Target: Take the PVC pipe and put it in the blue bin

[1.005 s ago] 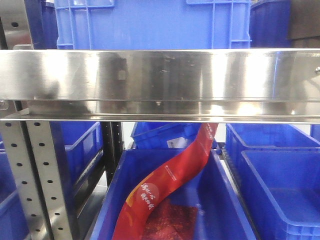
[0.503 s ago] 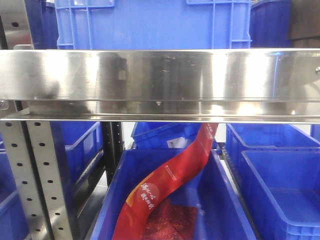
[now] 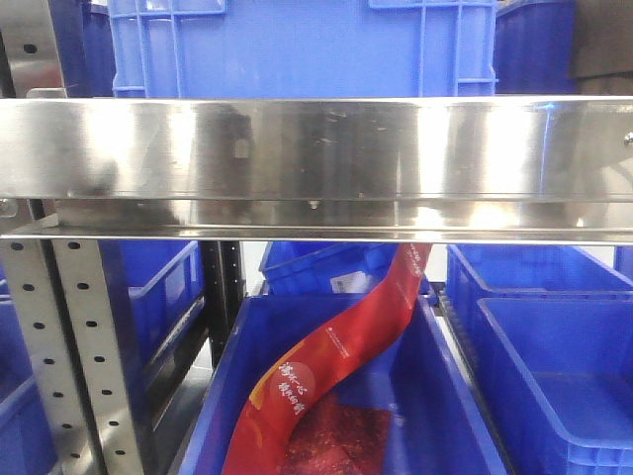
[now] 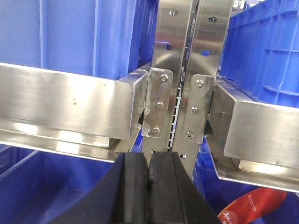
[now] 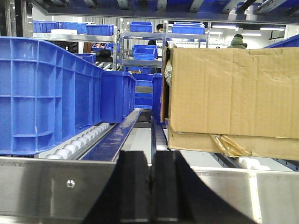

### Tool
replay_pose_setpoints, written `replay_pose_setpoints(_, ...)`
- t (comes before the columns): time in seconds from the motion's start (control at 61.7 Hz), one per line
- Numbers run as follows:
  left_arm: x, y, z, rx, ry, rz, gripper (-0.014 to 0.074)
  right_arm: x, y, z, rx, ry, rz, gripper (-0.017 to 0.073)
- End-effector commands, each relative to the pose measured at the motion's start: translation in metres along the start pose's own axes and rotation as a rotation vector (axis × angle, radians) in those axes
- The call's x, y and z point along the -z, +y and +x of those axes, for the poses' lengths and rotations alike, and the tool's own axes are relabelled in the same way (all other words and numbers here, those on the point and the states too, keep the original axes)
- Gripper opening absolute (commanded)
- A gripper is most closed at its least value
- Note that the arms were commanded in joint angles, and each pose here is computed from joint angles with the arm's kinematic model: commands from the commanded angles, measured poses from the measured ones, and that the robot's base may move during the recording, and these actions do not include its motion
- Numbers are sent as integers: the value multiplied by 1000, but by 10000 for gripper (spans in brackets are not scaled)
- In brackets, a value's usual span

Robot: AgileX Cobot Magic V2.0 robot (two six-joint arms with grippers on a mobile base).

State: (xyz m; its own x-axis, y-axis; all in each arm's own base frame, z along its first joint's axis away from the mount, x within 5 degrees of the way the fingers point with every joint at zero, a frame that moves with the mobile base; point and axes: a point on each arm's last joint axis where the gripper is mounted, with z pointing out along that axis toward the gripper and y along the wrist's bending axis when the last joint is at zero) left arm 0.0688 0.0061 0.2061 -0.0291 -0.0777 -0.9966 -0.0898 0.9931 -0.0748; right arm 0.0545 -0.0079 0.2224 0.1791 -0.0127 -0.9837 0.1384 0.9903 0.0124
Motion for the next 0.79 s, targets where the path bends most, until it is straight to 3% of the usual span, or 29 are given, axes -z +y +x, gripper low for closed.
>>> replay_pose_setpoints(0.0, 1, 0, -2, 5, -23, -1, -111, 0, 0, 0, 10, -3, 5, -169)
replay_pose_setpoints(0.778, 1, 0, -2, 5, -23, -1, -111, 0, 0, 2, 19, 11, 1, -169)
